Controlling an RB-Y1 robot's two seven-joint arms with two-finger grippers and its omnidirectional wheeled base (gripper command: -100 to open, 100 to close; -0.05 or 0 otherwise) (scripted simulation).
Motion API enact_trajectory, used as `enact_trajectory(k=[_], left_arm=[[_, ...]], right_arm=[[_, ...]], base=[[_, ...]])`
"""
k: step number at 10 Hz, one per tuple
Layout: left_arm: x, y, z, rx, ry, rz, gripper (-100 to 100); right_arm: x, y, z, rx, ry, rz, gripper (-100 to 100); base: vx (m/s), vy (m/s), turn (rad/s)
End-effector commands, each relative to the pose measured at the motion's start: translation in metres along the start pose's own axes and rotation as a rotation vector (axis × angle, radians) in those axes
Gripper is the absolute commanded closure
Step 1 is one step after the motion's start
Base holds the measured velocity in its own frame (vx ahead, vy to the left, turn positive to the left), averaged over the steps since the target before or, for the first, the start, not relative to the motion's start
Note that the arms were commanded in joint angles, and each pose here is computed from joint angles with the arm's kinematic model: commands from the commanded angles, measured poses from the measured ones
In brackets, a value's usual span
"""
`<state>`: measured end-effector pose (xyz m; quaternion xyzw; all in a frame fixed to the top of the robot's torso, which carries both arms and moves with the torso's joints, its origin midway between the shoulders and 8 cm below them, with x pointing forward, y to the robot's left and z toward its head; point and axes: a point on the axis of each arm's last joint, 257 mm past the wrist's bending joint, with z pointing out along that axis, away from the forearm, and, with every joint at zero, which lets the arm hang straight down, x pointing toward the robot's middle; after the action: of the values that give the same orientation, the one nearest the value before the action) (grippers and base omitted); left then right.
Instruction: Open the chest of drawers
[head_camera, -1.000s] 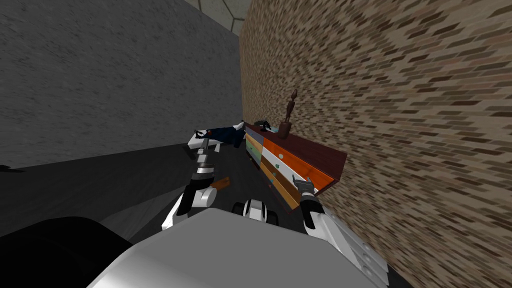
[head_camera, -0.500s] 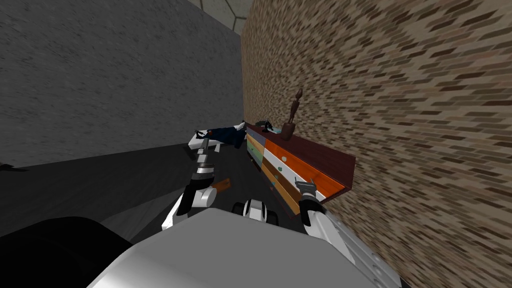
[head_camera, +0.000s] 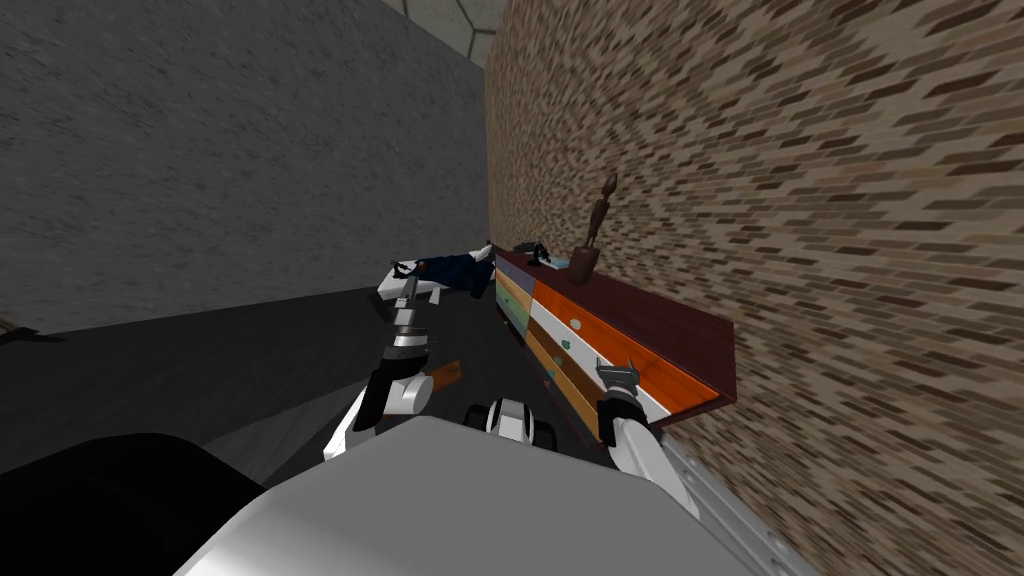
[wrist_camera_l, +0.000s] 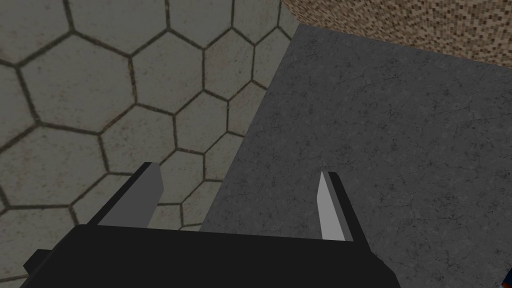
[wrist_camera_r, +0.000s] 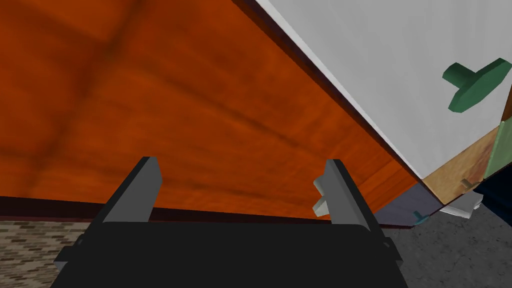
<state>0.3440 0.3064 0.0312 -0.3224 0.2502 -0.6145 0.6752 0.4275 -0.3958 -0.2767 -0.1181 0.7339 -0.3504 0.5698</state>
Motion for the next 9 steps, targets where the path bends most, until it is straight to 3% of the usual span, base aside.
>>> enact_trajectory(k=[1,2,4,9], left_arm=[[0.0,0.0,0.0,0.0,0.0,0.0,0],[0.0,0.0,0.0,0.0,0.0,0.0,0],[0.0,0.0,0.0,0.0,0.0,0.0,0],[0.0,0.0,0.0,0.0,0.0,0.0,0]], right_arm=[[0.003,-0.003,0.001,0.025,0.006,-0.061,-100],[0.011,-0.008,0.002,0.056,0.031,-0.121,-100],[0.009,-0.009,0.002,0.062,0.023,-0.144,-100],[0.02,-0.023,0.003,0.159,0.072,-0.35,-100]], base=[[0.027,0.009,-0.003],[0.049,0.02,0.035],[0.041,0.021,0.007],[0.066,0.032,0.024]])
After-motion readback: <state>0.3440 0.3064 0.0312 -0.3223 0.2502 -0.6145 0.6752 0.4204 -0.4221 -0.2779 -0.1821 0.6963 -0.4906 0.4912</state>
